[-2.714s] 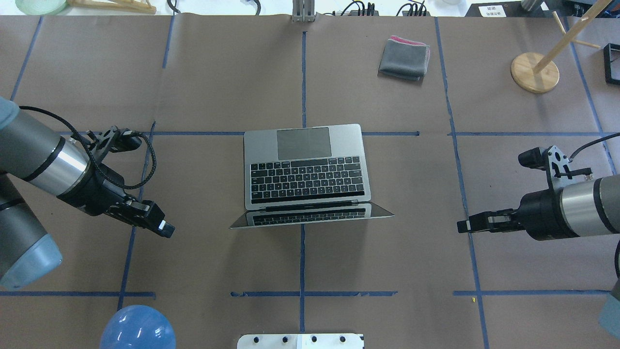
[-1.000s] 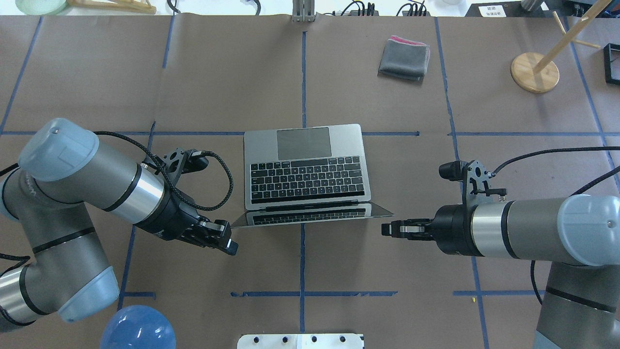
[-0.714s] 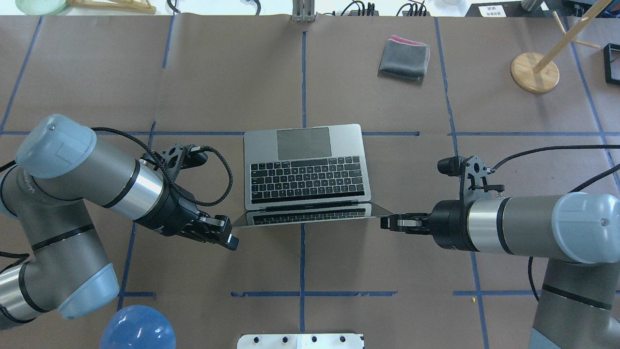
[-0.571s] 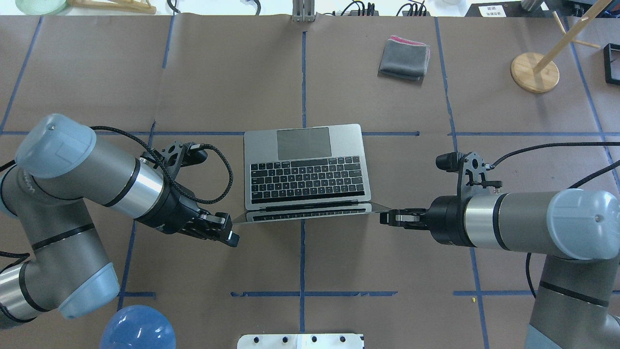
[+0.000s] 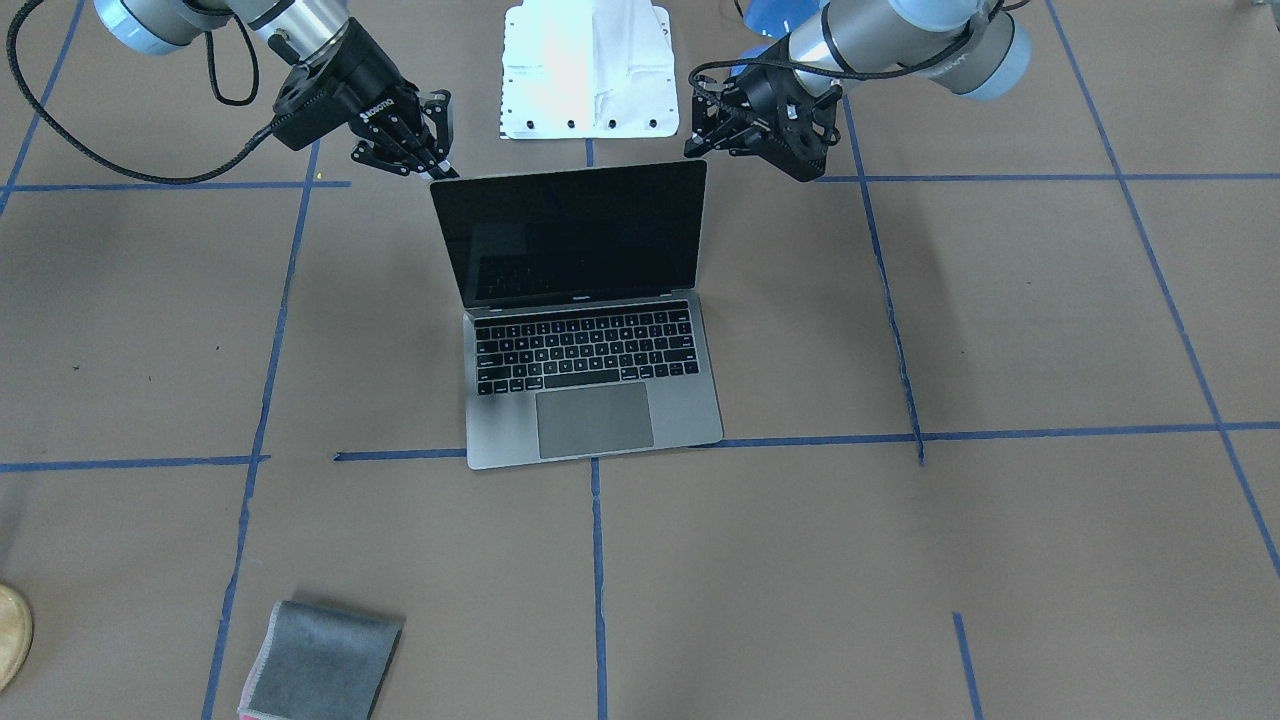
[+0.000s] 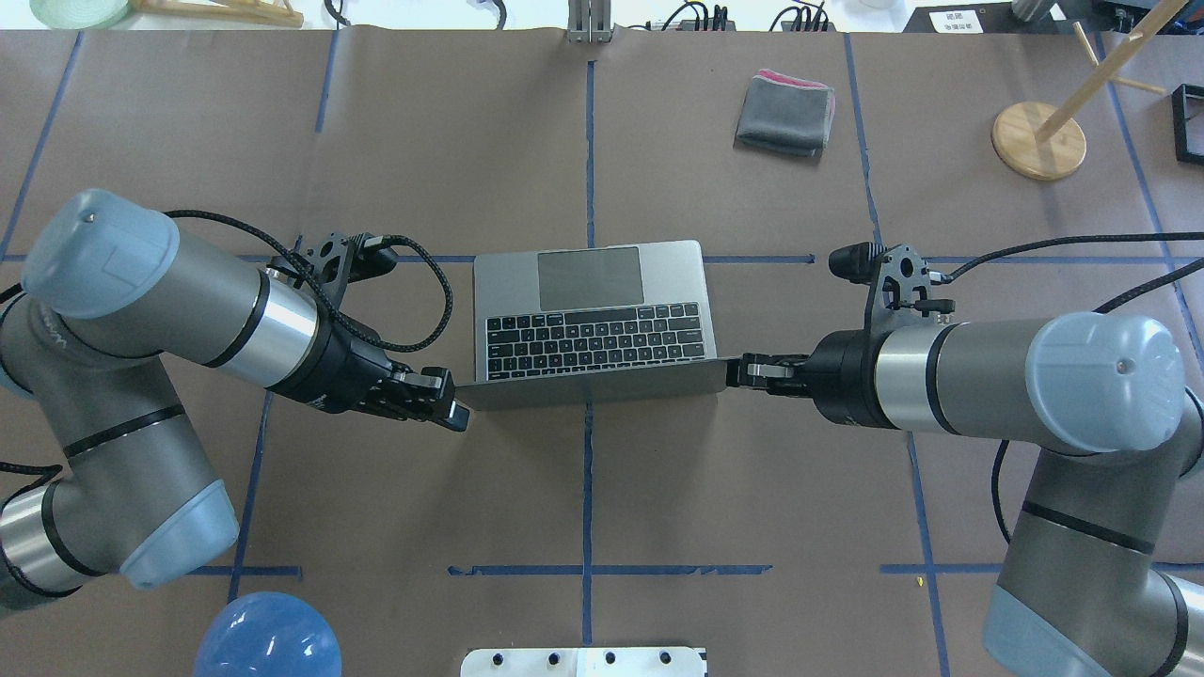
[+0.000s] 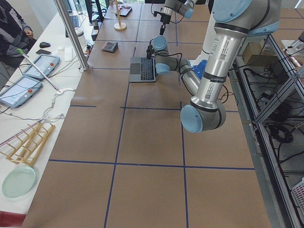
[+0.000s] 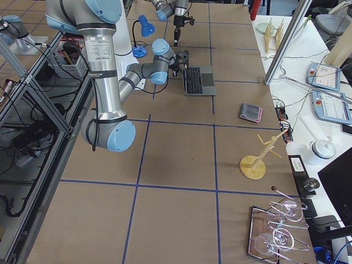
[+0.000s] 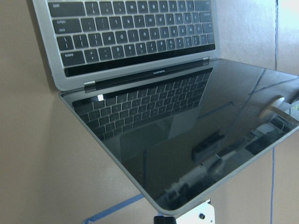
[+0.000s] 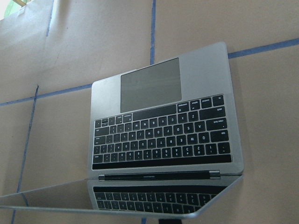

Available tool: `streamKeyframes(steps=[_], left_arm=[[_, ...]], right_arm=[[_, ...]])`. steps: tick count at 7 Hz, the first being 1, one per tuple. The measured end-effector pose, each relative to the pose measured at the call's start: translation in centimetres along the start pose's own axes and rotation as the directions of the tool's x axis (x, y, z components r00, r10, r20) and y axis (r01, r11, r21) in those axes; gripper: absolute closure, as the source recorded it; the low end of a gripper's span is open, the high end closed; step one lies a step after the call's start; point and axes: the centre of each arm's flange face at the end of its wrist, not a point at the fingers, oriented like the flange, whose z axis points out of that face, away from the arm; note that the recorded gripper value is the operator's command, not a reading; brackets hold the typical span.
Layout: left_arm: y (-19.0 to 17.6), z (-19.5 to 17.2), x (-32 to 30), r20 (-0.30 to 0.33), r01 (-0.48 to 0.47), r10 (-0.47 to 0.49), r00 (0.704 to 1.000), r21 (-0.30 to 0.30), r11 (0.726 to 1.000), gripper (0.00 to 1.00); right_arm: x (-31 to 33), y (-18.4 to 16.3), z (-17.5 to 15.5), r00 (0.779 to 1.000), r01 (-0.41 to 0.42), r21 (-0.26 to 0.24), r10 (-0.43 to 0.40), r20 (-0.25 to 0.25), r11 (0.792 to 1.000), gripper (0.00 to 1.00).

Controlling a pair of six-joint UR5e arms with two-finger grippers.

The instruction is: Close laptop

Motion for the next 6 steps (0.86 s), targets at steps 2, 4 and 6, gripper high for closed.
streamKeyframes(steps=[2, 4, 6], left_arm=[[-2.8, -0.6, 0.1, 0.008, 0.012, -0.013, 1.0, 0.044, 0.999, 1.0], [-5.8, -0.7, -0.5, 0.028, 0.034, -0.036, 0.999, 0.079, 0.996, 1.0], [-8.4, -0.8, -1.2, 0.048, 0.056, -0.062, 0.997, 0.111, 0.992, 1.0]], right_arm=[[-1.5, -2.4, 0.3, 0.999, -0.017, 0.028, 0.018, -0.049, 0.999, 0.98], [-3.3, -4.4, 2.3, 0.995, -0.031, 0.041, 0.035, -0.099, 0.999, 0.98], [-3.4, -6.1, 4.6, 0.99, -0.04, 0.053, 0.046, -0.133, 0.998, 0.98]])
